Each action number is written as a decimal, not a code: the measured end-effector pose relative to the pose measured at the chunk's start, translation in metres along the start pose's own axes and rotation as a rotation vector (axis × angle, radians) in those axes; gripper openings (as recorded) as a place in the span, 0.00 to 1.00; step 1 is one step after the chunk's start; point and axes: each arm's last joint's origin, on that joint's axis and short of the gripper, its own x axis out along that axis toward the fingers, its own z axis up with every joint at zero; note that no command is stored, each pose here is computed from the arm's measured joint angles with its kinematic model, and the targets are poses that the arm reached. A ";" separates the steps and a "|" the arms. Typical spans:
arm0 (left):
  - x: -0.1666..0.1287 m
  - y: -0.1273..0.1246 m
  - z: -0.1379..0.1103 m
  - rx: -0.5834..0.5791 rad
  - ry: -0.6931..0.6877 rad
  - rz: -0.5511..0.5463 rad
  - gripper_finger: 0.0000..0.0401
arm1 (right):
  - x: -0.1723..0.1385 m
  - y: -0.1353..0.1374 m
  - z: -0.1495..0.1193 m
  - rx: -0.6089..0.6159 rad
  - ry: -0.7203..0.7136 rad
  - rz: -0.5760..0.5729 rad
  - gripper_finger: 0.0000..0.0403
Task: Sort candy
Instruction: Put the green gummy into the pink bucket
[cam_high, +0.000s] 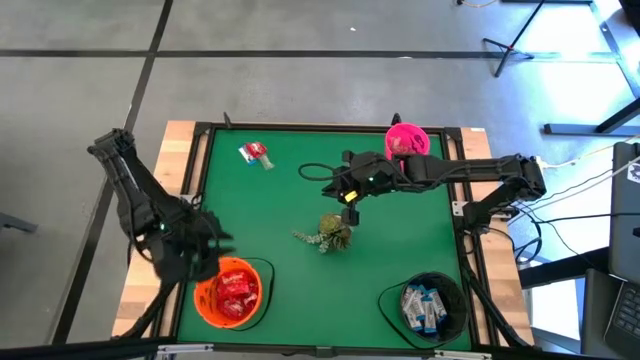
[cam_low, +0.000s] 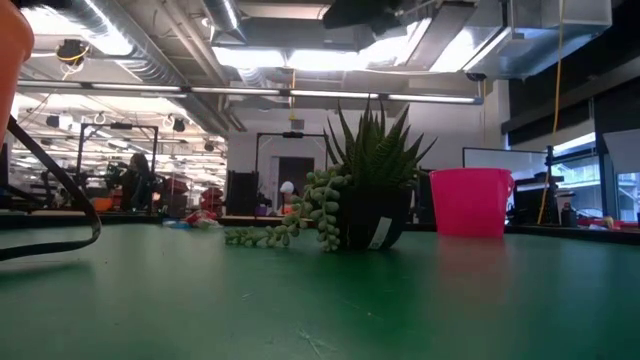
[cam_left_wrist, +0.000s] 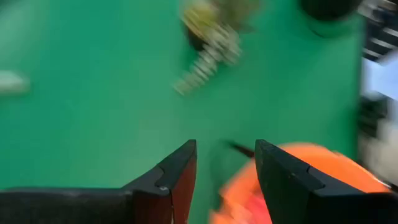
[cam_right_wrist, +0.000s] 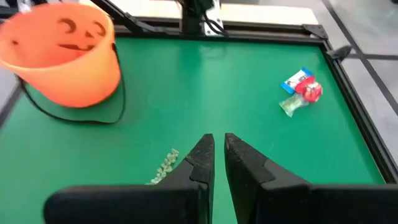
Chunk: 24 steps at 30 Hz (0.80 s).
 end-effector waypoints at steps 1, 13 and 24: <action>0.001 0.006 0.004 0.022 -0.028 0.035 0.38 | -0.003 0.000 0.001 -0.003 -0.009 0.006 0.09; 0.019 0.083 0.042 0.021 -0.119 0.317 0.41 | -0.014 -0.003 0.005 -0.033 -0.057 0.002 0.09; 0.080 0.141 0.065 -0.057 -0.062 0.273 0.47 | -0.021 -0.015 -0.031 0.038 -0.088 -0.012 0.09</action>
